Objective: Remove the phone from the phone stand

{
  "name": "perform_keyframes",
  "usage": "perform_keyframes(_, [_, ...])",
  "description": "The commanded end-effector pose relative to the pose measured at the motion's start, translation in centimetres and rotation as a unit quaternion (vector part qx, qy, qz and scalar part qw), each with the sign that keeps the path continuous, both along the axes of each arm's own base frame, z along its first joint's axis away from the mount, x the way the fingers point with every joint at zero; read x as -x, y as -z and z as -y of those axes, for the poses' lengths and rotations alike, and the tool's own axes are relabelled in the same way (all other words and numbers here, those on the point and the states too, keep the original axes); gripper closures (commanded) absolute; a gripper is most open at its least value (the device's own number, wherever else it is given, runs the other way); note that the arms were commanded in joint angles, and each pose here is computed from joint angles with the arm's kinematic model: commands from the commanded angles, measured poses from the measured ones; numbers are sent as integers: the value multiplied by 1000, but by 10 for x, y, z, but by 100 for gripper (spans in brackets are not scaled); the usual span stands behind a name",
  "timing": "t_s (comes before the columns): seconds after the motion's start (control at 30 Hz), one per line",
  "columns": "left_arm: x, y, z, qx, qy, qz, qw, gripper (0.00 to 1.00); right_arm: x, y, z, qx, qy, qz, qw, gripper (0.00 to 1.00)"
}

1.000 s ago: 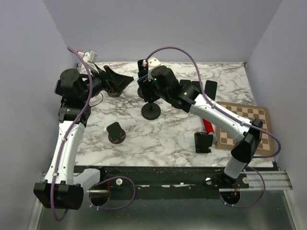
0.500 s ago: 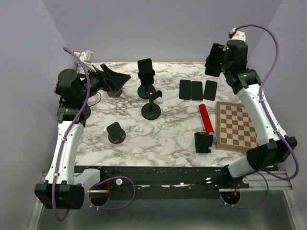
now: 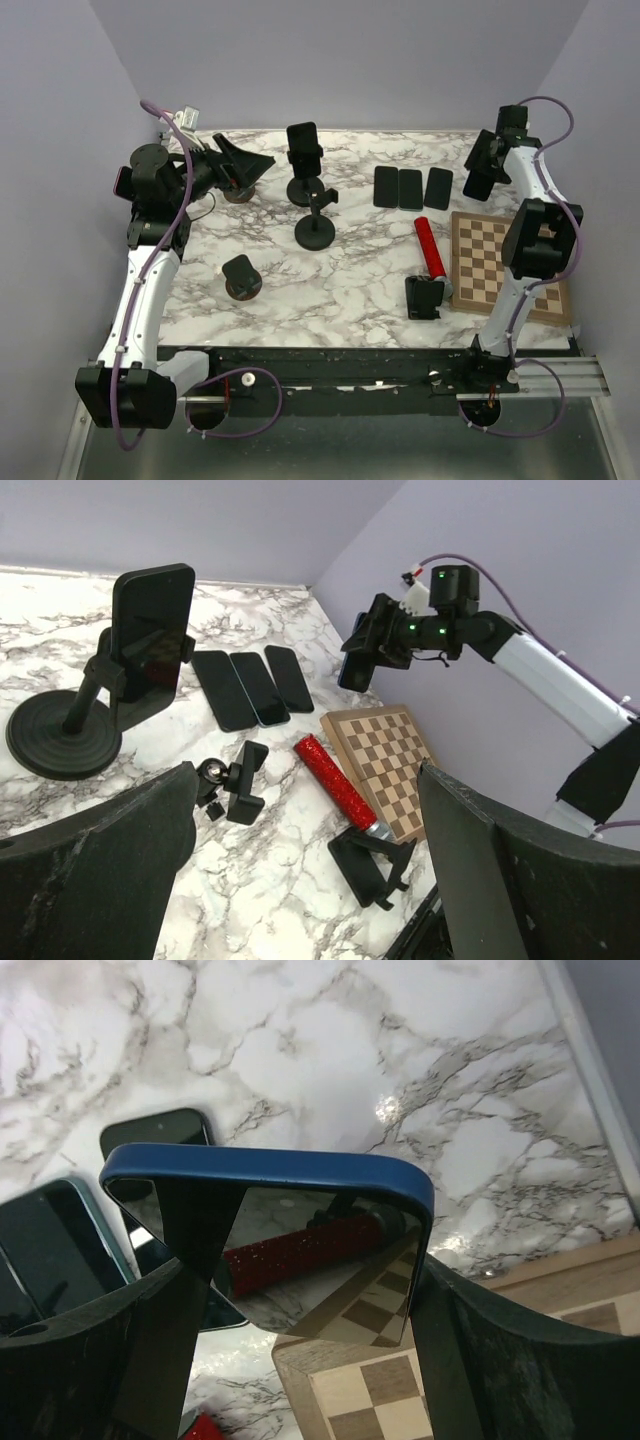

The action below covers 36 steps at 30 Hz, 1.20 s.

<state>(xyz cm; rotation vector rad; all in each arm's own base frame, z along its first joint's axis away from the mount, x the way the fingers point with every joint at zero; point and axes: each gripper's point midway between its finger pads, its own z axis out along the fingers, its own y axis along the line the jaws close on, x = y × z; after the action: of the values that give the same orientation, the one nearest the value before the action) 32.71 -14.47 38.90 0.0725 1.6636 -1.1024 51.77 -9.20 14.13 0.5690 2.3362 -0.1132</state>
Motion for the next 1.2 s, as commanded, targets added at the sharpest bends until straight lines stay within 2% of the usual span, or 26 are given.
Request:
perform_keyframes(0.0, [1, -4, 4, 13, 18, 5, 1000, 1, -17, 8, -11, -18, -21, 2, 1000, 99])
perform_keyframes(0.3, [2, -4, 6, 18, 25, 4, 1000, 2, -35, 79, -8, -28, -29, -56, 998, 99])
perform_keyframes(0.4, [0, -2, 6, 18, 25, 1, 1000, 1, -28, 99, -7, -28, -24, -85, 996, 99])
perform_keyframes(0.53, [0, -1, 6, 18, 26, -2, 999, 1, -20, 117, -5, -24, -21, -103, 994, 99])
perform_keyframes(0.87, [-1, 1, 6, 18, 25, -3, 1000, 1, -15, 148, -39, -89, -60, -121, 987, 99])
perform_keyframes(0.93, [-1, 0, 6, 19, 26, -2, 999, 1, -16, 148, -45, -84, -71, -120, 987, 94])
perform_keyframes(1.1, [-3, 2, 5, 18, 24, -4, 1000, 1, -23, 144, -54, -80, -86, -113, 987, 69])
perform_keyframes(1.17, [-3, 2, 5, 18, 24, -5, 1000, 1, -24, 142, -55, -80, -87, -114, 986, 64])
